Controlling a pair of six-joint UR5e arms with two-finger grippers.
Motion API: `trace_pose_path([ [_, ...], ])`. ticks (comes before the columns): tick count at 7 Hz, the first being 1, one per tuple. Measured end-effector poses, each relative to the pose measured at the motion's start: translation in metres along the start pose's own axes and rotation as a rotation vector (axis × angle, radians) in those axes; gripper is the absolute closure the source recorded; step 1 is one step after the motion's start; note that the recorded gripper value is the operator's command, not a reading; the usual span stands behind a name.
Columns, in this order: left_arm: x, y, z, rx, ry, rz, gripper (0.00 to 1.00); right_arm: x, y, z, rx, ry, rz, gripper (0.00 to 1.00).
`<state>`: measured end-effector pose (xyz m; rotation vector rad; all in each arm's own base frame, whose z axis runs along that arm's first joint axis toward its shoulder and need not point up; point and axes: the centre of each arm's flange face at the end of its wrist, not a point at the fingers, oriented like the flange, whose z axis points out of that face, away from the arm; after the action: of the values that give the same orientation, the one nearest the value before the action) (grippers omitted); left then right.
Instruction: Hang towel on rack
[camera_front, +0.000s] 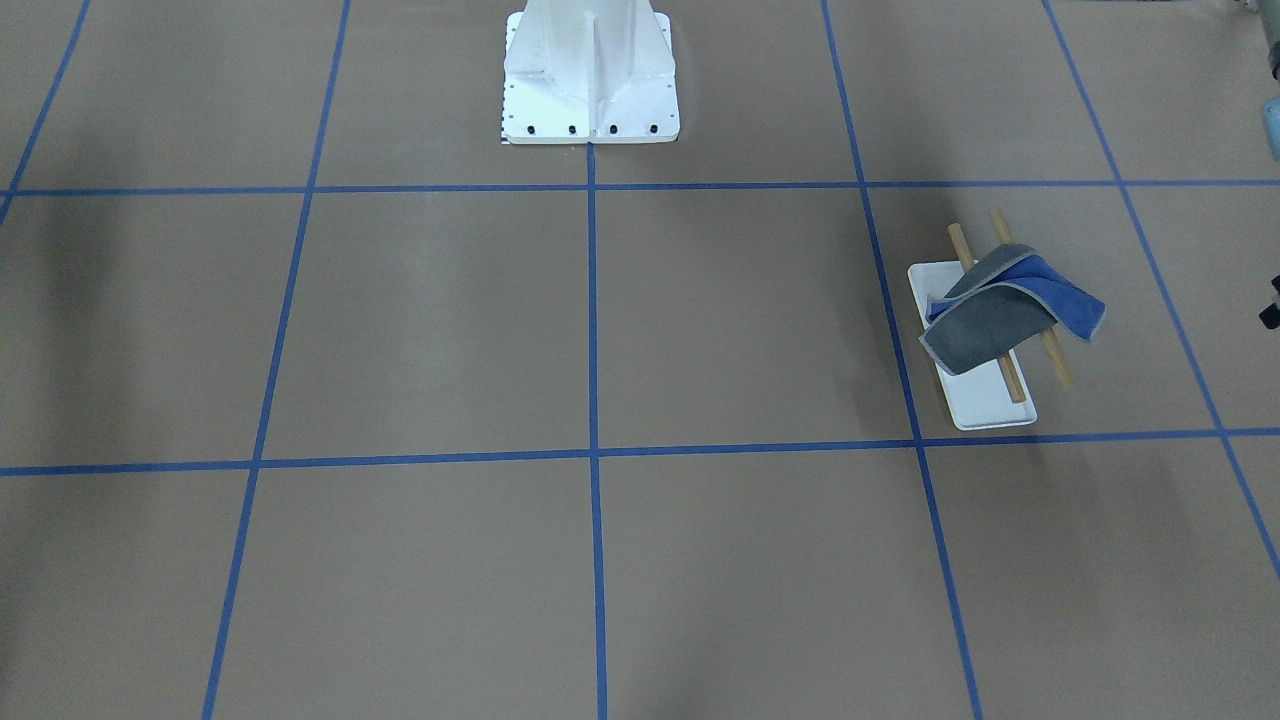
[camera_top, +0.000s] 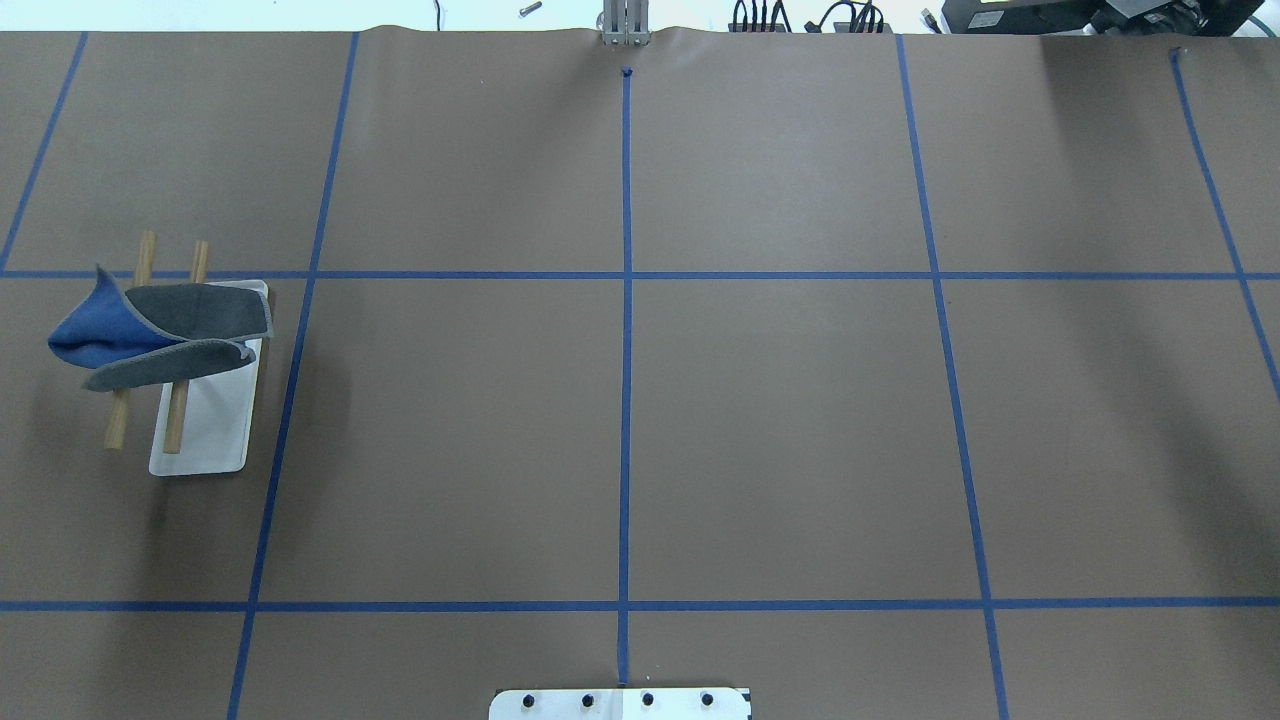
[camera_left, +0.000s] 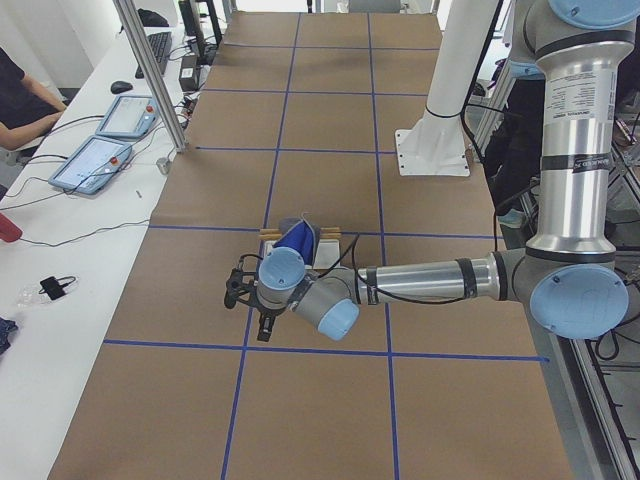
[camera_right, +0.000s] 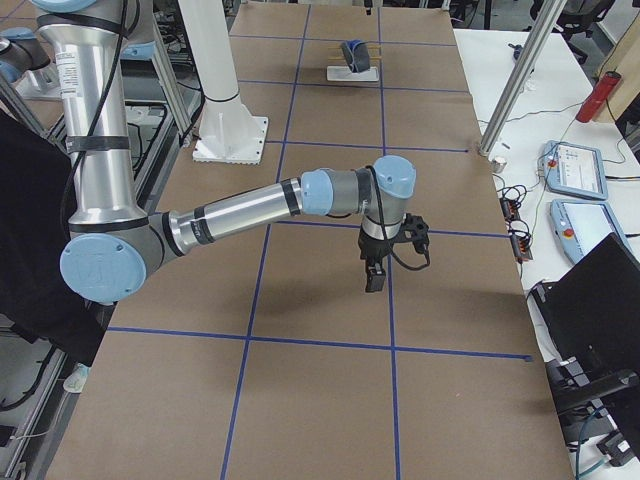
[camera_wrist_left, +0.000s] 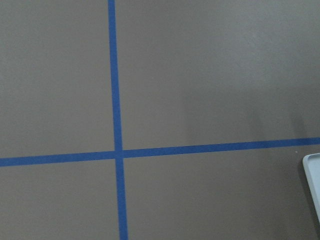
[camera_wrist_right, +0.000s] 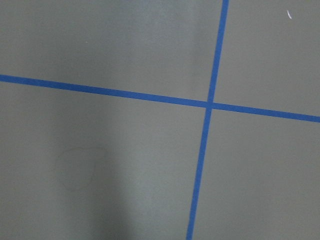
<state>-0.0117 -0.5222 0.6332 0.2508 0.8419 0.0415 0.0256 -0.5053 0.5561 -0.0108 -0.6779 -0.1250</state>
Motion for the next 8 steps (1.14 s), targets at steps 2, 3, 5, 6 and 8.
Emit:
trace_pose_path([
  [2, -0.005, -0.025, -0.048, -0.049, -0.074, 0.154, 0.02, 0.042, 0.013, 0.003, -0.008, 0.0, 0.009, 0.0],
  [3, -0.015, -0.024, -0.058, -0.064, -0.145, 0.241, 0.02, 0.055, 0.024, 0.012, -0.024, -0.001, 0.001, 0.0],
  [5, -0.029, -0.022, -0.057, -0.09, -0.211, 0.296, 0.02, 0.073, 0.04, 0.031, -0.025, 0.003, -0.009, 0.0],
  [6, -0.034, -0.021, -0.053, -0.099, -0.216, 0.275, 0.02, 0.078, 0.041, 0.038, -0.013, 0.003, -0.014, 0.0],
  [8, -0.031, -0.02, -0.05, -0.083, -0.171, 0.115, 0.02, 0.085, 0.043, 0.051, -0.017, -0.042, 0.037, 0.0],
])
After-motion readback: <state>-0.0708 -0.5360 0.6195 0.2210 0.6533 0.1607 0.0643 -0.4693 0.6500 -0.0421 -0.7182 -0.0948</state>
